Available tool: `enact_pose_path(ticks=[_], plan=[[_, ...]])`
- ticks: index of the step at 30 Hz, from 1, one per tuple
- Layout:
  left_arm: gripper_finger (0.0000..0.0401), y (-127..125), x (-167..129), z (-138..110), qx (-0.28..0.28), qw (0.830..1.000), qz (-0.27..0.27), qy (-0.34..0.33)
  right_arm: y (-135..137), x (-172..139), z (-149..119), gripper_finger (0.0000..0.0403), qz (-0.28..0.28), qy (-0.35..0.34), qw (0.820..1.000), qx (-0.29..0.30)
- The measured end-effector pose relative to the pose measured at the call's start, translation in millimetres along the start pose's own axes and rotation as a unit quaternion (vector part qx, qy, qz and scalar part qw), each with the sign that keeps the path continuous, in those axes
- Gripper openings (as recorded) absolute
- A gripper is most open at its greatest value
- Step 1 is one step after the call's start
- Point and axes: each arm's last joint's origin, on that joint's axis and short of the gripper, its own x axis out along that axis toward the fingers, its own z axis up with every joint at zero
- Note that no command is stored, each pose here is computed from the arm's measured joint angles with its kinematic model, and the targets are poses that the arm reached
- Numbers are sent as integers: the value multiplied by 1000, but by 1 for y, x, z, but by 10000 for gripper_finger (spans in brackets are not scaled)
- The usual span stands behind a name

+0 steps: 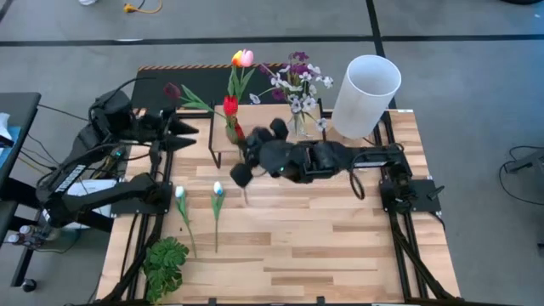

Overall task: Pick and place flowers into a vace then onto a shelf
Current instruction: Put the red flower into the red vase on the shelf

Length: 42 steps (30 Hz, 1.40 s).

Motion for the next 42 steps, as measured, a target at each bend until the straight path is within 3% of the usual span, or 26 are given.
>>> enact_pose_path(ticks=[5,10,16,21,26,30,42], plan=[[178,-4,11,8,12,997,-43,-70,-10,11,17,0,-14,-64,998,0],[178,-8,27,10,14,995,-52,-80,-20,21,24,0,-11,-84,996,0],[178,-9,54,7,2,996,-9,-84,-21,20,30,0,-12,-107,994,0],[178,-13,69,3,22,989,107,-101,-24,21,30,0,-56,-109,992,-7],[178,-24,80,-3,43,981,161,-100,-24,21,30,0,-60,-109,992,-8],[178,-31,92,-5,51,981,156,-99,-25,22,30,0,-54,-107,993,-20],[178,-36,92,-2,42,978,164,-124,-25,21,30,0,-59,-108,992,-21]])
